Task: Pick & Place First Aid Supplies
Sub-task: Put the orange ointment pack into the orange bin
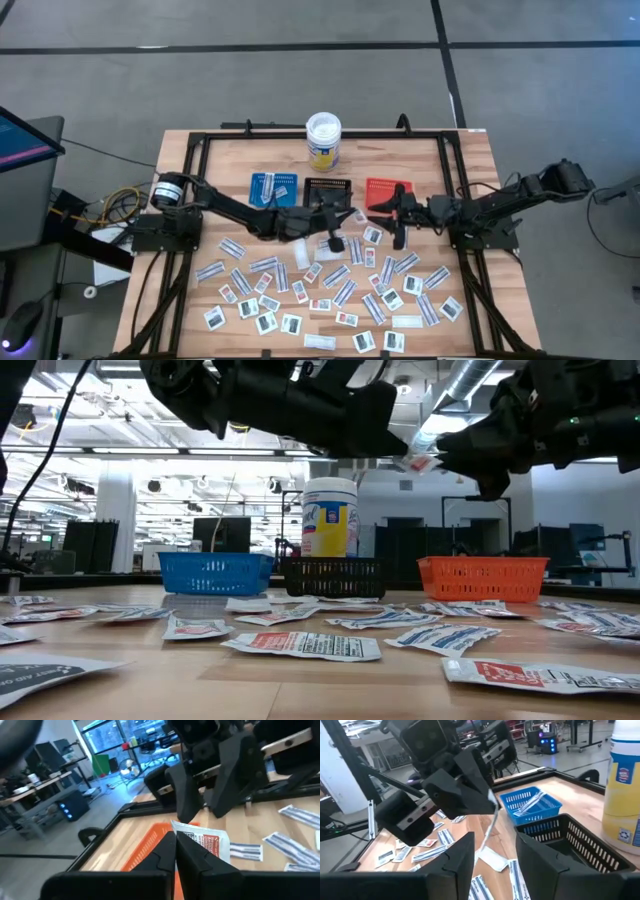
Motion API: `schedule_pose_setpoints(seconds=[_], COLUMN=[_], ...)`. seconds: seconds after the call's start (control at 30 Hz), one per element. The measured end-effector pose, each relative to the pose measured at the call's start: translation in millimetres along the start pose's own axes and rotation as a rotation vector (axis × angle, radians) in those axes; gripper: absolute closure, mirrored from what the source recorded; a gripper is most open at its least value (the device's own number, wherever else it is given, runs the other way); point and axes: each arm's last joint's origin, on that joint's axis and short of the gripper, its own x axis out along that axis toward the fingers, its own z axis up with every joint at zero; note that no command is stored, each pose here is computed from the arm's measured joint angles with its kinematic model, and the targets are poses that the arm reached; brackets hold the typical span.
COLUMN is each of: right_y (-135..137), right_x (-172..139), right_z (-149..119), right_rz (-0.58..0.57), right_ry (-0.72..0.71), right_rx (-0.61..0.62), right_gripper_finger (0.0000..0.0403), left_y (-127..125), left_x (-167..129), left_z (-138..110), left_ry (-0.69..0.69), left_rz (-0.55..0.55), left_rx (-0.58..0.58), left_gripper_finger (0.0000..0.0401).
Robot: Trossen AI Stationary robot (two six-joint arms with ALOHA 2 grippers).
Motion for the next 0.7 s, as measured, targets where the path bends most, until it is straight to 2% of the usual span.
schedule_pose_setpoints(seconds=[0.43, 0.7], right_y=[-2, -2], right_x=[0, 0], right_z=[1, 5], right_rz=[-0.013, -0.008], right_ry=[-0.006, -0.044], right_rx=[-0.006, 0.001], right_gripper_finger=[0.0269, 0.0271], left_y=[17, 14], left_x=[8, 7], left_z=[0, 2], left_ry=[-0.035, -0.082], left_rz=[0.054, -0.050], left_rx=[-0.032, -0.036], left_gripper_finger=[0.0390, 0.0389])
